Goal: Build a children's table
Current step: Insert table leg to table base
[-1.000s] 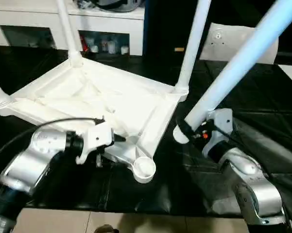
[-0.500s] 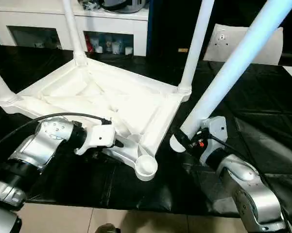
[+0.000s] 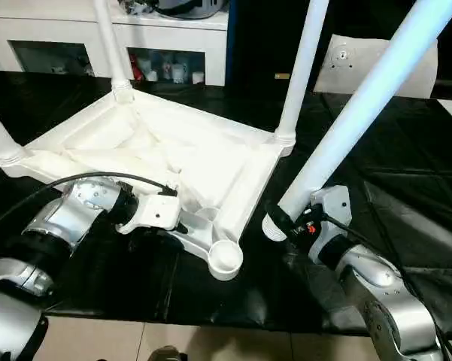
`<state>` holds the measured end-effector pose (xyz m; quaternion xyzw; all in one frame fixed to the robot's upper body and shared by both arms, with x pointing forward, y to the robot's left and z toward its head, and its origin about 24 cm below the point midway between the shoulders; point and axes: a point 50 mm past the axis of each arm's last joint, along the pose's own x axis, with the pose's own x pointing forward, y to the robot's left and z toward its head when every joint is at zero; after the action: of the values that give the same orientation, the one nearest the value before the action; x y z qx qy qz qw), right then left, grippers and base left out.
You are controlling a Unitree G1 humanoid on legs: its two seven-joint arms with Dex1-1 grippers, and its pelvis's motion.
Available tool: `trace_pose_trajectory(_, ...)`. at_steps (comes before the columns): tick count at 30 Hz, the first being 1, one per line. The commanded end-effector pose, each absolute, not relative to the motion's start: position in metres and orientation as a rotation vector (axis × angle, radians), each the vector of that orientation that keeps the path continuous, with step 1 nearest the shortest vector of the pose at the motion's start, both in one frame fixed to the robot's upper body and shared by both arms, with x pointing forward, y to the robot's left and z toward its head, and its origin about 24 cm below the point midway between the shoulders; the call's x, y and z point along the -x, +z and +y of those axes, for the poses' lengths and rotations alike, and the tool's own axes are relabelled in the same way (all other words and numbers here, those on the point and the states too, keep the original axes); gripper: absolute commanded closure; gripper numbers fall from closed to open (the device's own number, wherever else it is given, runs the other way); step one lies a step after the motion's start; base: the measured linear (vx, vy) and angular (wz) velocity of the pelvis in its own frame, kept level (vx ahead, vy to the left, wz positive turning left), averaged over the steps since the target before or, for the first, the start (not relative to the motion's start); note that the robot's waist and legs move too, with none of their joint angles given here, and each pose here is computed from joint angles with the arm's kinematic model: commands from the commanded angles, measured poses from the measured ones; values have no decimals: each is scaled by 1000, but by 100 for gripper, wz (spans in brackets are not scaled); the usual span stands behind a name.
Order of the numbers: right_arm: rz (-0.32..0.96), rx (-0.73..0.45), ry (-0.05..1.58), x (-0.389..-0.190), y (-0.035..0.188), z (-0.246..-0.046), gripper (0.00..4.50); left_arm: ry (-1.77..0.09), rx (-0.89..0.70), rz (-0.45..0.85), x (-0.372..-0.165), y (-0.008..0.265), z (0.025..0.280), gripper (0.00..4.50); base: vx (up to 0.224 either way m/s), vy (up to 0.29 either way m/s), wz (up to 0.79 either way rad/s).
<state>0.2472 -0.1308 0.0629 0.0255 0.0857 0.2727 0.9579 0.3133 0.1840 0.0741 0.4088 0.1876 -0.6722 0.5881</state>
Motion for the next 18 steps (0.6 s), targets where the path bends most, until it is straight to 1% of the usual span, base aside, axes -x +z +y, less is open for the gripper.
trace_pose_trajectory(1, 155, -42, 558, -245, 66, -131, 260, -1584, -986, 439, -316, 77, 183, 351, 0, 0, 0)
trace_pose_trajectory(2, 156, -41, 559, -244, 66, -131, 260, -1590, -992, 445, -316, 76, 183, 367, 0, 0, 0)
trace_pose_trajectory(5, 157, -41, 560, -244, 66, -131, 260, -1602, -993, 454, -317, 76, 182, 388, 0, 0, 0)
trace_pose_trajectory(8, 156, -37, 566, -245, 66, -130, 260, -1634, -912, 513, -317, 76, 182, 406, 0, 0, 0)
trace_pose_trajectory(11, 155, -34, 570, -246, 67, -130, 260, -1641, -883, 540, -316, 76, 183, 419, 0, 0, 0)
trace_pose_trajectory(12, 154, -32, 573, -246, 67, -129, 260, -1642, -847, 549, -316, 76, 183, 423, 0, 0, 0)
trace_pose_trajectory(13, 152, -28, 576, -246, 67, -128, 260, -1624, -768, 616, -315, 75, 184, 428, 0, 0, 0)
trace_pose_trajectory(14, 152, -28, 576, -246, 67, -128, 260, -1623, -763, 620, -315, 75, 184, 434, 0, 0, 0)
trace_pose_trajectory(16, 151, -27, 576, -247, 67, -128, 260, -1610, -728, 697, -312, 71, 188, 447, 0, 0, 0)
trace_pose_trajectory(18, 150, -27, 575, -246, 67, -128, 260, -1591, -720, 718, -309, 67, 191, 449, 0, 0, 0)
